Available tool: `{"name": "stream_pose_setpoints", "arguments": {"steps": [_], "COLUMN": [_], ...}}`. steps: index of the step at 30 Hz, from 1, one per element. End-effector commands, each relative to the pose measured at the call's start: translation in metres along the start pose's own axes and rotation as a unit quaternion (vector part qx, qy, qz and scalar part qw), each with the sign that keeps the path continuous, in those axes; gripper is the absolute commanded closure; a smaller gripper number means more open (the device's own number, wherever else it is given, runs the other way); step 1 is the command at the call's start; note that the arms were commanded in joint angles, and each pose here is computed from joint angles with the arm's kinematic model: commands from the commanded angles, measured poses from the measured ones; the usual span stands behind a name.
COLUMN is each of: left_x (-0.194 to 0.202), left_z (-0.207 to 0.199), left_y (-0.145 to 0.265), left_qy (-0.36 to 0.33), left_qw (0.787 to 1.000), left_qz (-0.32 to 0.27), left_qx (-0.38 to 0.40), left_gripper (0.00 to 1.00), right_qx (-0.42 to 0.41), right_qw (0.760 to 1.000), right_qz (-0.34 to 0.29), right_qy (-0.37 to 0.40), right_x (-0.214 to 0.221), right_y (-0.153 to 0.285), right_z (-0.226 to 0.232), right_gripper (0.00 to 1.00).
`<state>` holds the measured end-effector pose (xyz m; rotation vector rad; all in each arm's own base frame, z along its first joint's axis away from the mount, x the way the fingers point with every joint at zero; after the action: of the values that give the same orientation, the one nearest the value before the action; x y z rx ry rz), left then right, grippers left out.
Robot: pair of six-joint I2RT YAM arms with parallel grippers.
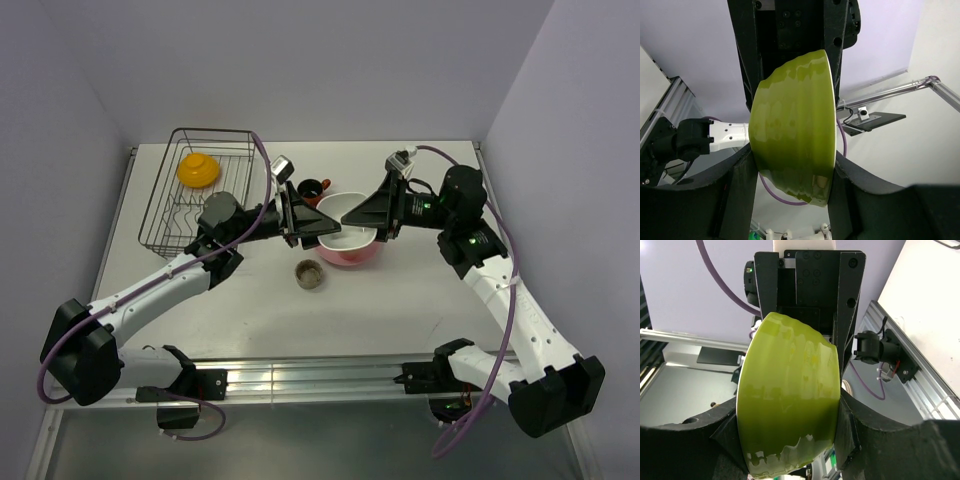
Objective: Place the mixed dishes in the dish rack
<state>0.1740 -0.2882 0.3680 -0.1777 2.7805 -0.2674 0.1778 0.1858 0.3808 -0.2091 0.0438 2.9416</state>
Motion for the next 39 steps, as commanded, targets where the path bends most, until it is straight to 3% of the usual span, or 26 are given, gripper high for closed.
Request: {"name": "stream_pose_setpoints", "arguments": {"steps": [1, 5, 8, 21, 29, 39], "left_x": [0.0, 0.0, 0.001, -0.001, -0.006, -0.006], "left_z": [-0.025, -0.022, -0.02, -0.019, -0.014, -0.006], "left_y": [-0.002, -0.002, -0.001, -0.002, -0.002, 0.01], "left_qy": [-0.044, -0.043, -0.041, -0.055, -0.065, -0.096], "left_qw": [0.998, 0.999, 0.999, 0.998, 0.99, 0.975], "left_qz": [0.001, 0.002, 0.001, 0.007, 0.015, 0.021], "left_qx": [0.035, 0.023, 0.02, -0.009, -0.121, -0.198], "left_gripper": [1.0, 1.0, 1.0, 1.0, 1.0, 1.0], "right_qx": [0.002, 0.013, 0.021, 0.057, 0.116, 0.163], "right_qw": [1.0, 0.999, 0.999, 0.998, 0.991, 0.98], "right_qz": [0.009, 0.006, 0.005, -0.004, -0.035, -0.078], "right_qy": [0.026, 0.03, 0.033, 0.038, 0.052, 0.087], "right_x": [0.001, 0.0, -0.001, -0.005, -0.01, -0.018], "right_y": [-0.002, -0.002, -0.002, -0.002, 0.001, 0.008], "right_z": [0.005, 0.004, 0.003, -0.004, -0.013, -0.006], "right_gripper": [0.5, 0.26, 0.19, 0.14, 0.14, 0.12]}}
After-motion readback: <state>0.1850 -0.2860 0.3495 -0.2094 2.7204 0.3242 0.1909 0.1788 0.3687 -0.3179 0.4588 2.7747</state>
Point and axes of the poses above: each gripper's point midway between its finger pads, its own y axis back along the fingers, its own z axis along the line the jaws close on, x = y × z, the point moved 6 cm from there along y, back along the fingers, and after that the axes turned 6 degrees about -y, right-handed, at the moved point
